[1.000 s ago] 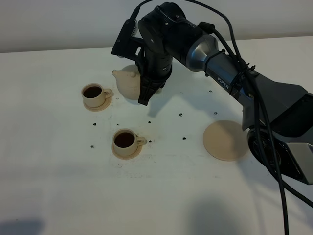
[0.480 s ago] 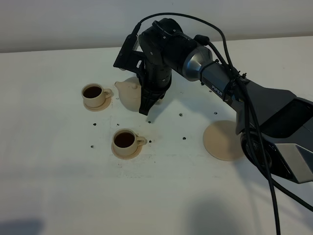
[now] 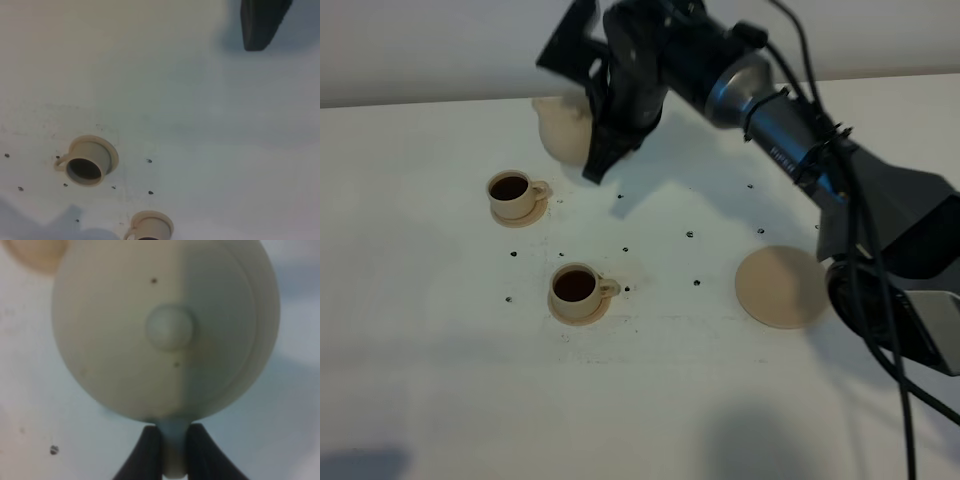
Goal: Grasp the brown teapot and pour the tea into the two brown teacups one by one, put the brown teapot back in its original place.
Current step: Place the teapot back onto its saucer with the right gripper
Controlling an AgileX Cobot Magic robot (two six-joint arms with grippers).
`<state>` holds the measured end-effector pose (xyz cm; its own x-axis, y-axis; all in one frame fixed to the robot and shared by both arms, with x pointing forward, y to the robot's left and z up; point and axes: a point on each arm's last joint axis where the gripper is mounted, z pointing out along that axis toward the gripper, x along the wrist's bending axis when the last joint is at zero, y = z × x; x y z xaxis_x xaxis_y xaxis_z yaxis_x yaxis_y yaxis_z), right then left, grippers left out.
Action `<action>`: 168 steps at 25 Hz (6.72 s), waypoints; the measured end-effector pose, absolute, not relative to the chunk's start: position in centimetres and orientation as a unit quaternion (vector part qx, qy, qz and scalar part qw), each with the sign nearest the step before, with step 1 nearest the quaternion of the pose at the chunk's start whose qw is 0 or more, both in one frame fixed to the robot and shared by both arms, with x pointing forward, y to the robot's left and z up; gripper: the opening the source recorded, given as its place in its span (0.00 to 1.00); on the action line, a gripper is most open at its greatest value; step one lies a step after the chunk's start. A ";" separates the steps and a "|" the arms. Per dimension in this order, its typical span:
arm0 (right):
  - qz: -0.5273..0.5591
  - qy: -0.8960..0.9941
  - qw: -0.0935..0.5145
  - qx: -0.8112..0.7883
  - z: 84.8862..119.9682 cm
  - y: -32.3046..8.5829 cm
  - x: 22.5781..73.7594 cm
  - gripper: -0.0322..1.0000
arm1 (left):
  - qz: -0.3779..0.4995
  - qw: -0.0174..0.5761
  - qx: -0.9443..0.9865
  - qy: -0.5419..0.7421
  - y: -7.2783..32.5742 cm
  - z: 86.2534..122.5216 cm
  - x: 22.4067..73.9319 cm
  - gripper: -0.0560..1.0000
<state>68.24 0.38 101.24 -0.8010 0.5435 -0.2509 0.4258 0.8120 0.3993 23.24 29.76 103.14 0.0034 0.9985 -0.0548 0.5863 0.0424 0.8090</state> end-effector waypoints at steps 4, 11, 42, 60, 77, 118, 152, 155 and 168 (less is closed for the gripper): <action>0.183 0.924 0.191 0.275 103.7 -0.2 68.0 0.14 | 0.304 0.339 0.622 0.637 29.8 103.1 23.2 0.57; 0.188 0.920 0.197 0.283 104.7 -0.9 68.1 0.14 | 0.304 0.339 0.622 0.637 29.8 103.1 23.2 0.57; 0.081 0.913 0.108 0.385 103.8 -10.2 64.4 0.14 | 0.304 0.339 0.622 0.637 29.8 103.1 23.2 0.57; 0.097 0.834 0.085 0.536 104.2 -20.6 56.1 0.14 | 0.304 0.339 0.622 0.637 29.8 103.1 23.2 0.57; 0.124 0.798 0.040 0.588 101.2 -21.6 55.2 0.14 | 0.304 0.339 0.622 0.637 29.8 103.1 23.2 0.57; 0.093 0.839 0.011 0.535 96.1 -17.6 54.3 0.14 | 0.304 0.339 0.622 0.637 29.8 103.1 23.2 0.57; 0.071 0.841 -0.003 0.537 94.2 -17.4 54.6 0.25 | 0.304 0.339 0.622 0.637 29.8 103.1 23.2 0.57; 0.068 0.840 -0.006 0.538 94.2 -17.5 54.6 0.32 | 0.304 0.339 0.622 0.637 29.8 103.1 23.2 0.57; 0.059 0.835 -0.003 0.547 97.3 -17.9 53.8 0.51 | 0.304 0.339 0.622 0.637 29.8 103.1 23.2 0.57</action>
